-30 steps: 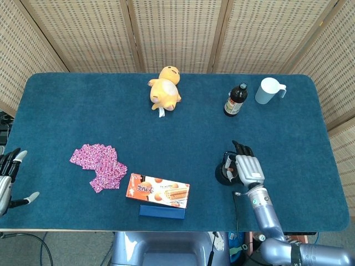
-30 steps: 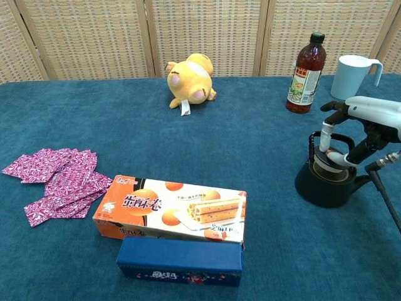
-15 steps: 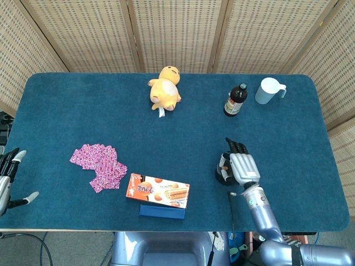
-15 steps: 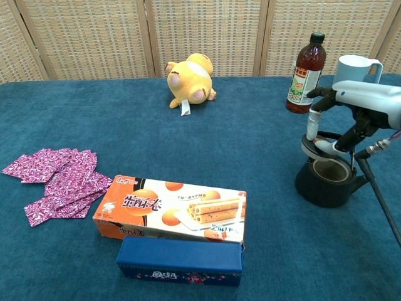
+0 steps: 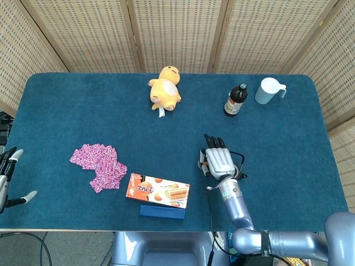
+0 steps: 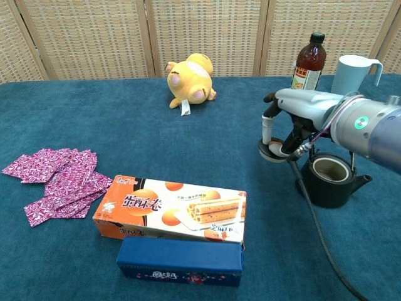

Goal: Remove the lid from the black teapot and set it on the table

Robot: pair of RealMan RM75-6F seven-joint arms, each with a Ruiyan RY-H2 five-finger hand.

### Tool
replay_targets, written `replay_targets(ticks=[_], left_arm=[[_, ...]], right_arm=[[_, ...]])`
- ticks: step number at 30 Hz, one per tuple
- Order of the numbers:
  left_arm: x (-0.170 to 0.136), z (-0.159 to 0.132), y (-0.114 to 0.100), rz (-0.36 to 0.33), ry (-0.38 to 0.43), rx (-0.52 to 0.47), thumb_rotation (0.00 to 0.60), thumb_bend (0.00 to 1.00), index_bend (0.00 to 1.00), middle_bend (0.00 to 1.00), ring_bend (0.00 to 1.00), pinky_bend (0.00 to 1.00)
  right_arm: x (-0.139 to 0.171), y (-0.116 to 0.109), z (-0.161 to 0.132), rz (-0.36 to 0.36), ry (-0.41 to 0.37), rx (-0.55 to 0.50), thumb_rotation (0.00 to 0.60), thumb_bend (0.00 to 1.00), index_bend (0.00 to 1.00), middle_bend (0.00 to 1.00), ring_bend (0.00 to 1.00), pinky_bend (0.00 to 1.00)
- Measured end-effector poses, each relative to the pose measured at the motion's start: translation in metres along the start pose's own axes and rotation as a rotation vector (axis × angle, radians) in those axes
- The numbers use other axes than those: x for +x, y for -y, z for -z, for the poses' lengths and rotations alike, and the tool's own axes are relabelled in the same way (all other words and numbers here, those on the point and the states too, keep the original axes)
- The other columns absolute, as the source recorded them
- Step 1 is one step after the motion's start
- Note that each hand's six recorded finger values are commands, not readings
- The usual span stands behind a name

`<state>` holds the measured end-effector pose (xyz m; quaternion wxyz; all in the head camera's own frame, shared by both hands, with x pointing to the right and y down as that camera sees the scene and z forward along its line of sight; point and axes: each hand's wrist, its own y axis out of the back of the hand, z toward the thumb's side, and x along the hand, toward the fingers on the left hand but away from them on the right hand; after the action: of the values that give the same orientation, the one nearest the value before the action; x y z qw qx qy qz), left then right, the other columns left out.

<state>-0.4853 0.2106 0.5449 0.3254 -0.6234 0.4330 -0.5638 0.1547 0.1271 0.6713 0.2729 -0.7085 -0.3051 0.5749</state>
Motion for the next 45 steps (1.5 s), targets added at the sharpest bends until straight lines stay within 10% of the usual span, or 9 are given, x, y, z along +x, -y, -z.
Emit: replay_targets(ticks=[8, 13, 28, 45], left_arm=[[0.001, 0.003, -0.001, 0.004, -0.003, -0.01, 0.6, 0.11, 0.0, 0.0, 0.0, 0.0], [0.001, 0.003, 0.0, 0.005, -0.002, -0.009, 0.6, 0.11, 0.0, 0.0, 0.0, 0.0], [-0.001, 0.0, -0.002, -0.001, 0.01, -0.011, 0.6, 0.11, 0.0, 0.0, 0.0, 0.0], [-0.011, -0.008, -0.007, -0.029, 0.024, -0.003, 0.6, 0.11, 0.0, 0.0, 0.0, 0.0]], right_arm=[[-0.016, 0.023, -0.003, 0.005, 0.035, 0.076, 0.6, 0.62, 0.61, 0.0, 0.0, 0.0], [-0.017, 0.025, 0.003, -0.015, 0.048, 0.09, 0.6, 0.37, 0.38, 0.0, 0.0, 0.0], [0.012, -0.022, 0.012, 0.053, -0.012, -0.011, 0.6, 0.28, 0.22, 0.0, 0.0, 0.0], [0.088, -0.069, 0.15, 0.292, -0.115, -0.031, 0.6, 0.03, 0.0, 0.0, 0.0, 0.0]])
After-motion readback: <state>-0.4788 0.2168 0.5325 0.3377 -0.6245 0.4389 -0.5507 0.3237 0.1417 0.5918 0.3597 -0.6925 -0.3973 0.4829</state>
